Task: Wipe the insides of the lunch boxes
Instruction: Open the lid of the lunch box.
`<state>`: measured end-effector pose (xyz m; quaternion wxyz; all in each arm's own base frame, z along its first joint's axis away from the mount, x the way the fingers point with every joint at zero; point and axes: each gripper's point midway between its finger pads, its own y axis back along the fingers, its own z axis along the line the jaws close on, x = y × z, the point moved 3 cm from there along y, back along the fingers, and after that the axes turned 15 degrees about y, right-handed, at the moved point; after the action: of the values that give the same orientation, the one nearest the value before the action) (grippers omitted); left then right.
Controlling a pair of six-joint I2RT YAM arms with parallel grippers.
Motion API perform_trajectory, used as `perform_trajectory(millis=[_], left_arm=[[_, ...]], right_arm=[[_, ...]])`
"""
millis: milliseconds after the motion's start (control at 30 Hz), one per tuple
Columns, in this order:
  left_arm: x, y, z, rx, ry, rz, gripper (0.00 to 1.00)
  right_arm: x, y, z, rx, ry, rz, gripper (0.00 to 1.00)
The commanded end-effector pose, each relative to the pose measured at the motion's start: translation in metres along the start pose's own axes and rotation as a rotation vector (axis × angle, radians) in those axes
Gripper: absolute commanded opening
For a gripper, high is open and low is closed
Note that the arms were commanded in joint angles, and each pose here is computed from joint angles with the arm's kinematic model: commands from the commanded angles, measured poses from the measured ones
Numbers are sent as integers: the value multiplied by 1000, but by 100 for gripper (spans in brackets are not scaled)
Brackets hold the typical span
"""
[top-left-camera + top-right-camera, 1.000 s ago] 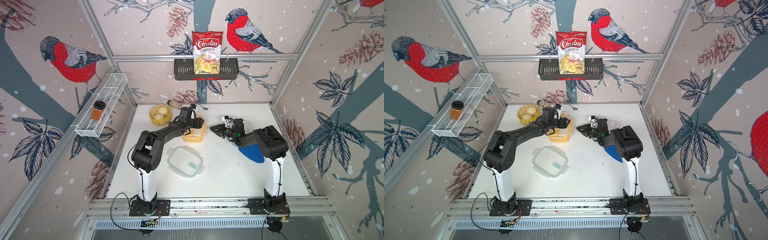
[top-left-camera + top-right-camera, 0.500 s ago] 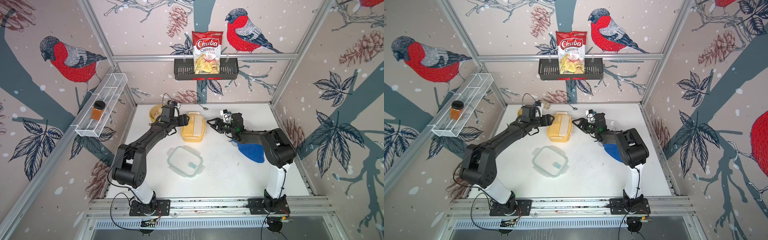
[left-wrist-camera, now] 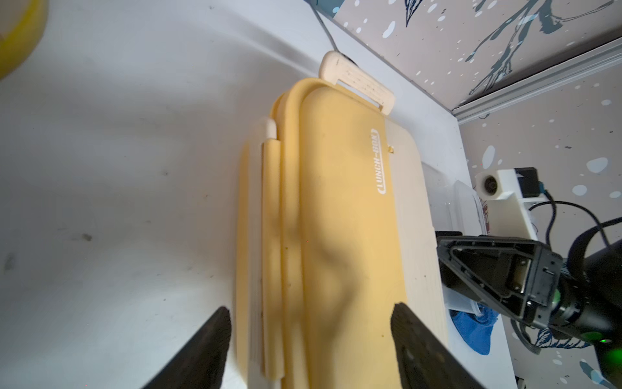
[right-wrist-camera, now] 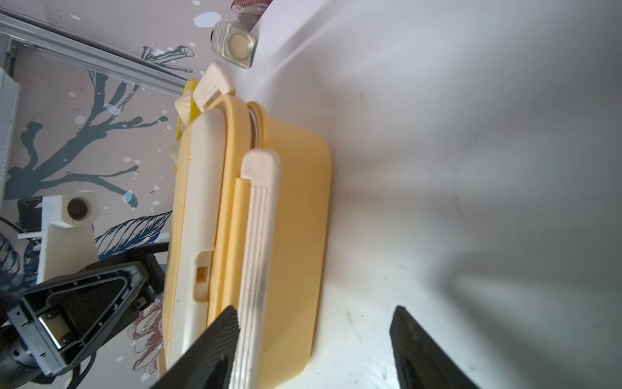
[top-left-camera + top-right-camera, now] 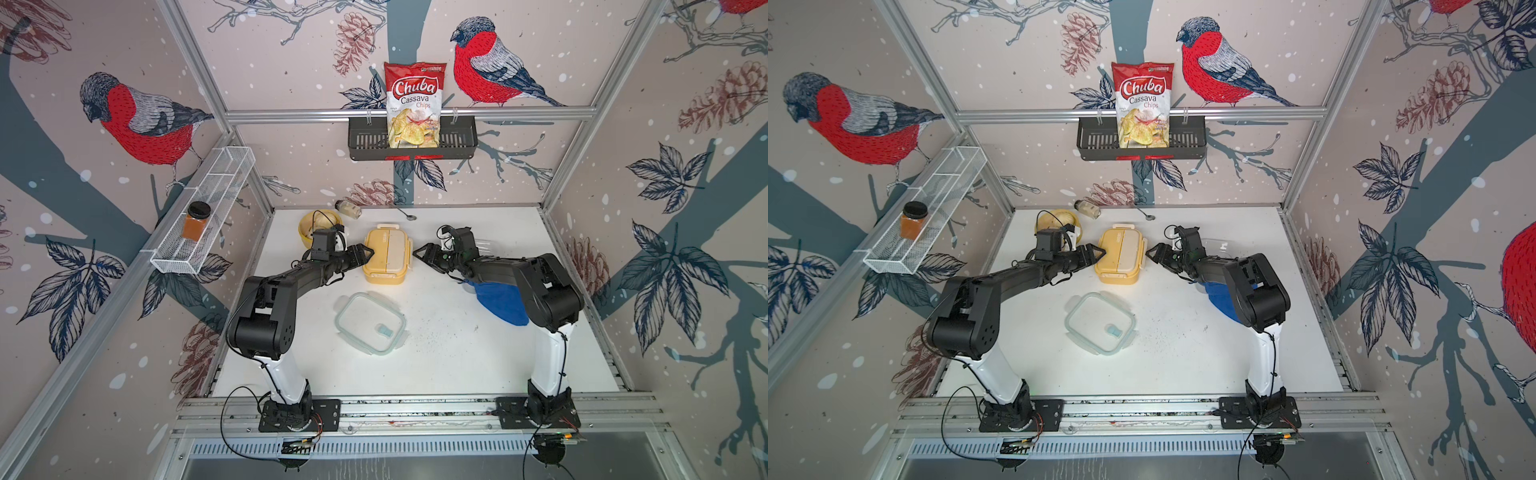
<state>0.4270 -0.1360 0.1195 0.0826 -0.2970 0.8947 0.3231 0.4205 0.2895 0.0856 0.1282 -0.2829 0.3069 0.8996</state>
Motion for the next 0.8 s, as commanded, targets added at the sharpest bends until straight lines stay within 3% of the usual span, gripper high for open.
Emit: perform_trajectory(millis=[0,433,767], left_arm=[[-4,-3,-8,53,-9,-6,75],[9,-19,-19,61,-34,28,72],[21,-30,-26,53,-50,53,72]], right_arm=[[-8,-5,11,-95,-3,-28,69],[-13,1,29,-296,-68,-90,57],[-17,16,25,-252,-41,-94,45]])
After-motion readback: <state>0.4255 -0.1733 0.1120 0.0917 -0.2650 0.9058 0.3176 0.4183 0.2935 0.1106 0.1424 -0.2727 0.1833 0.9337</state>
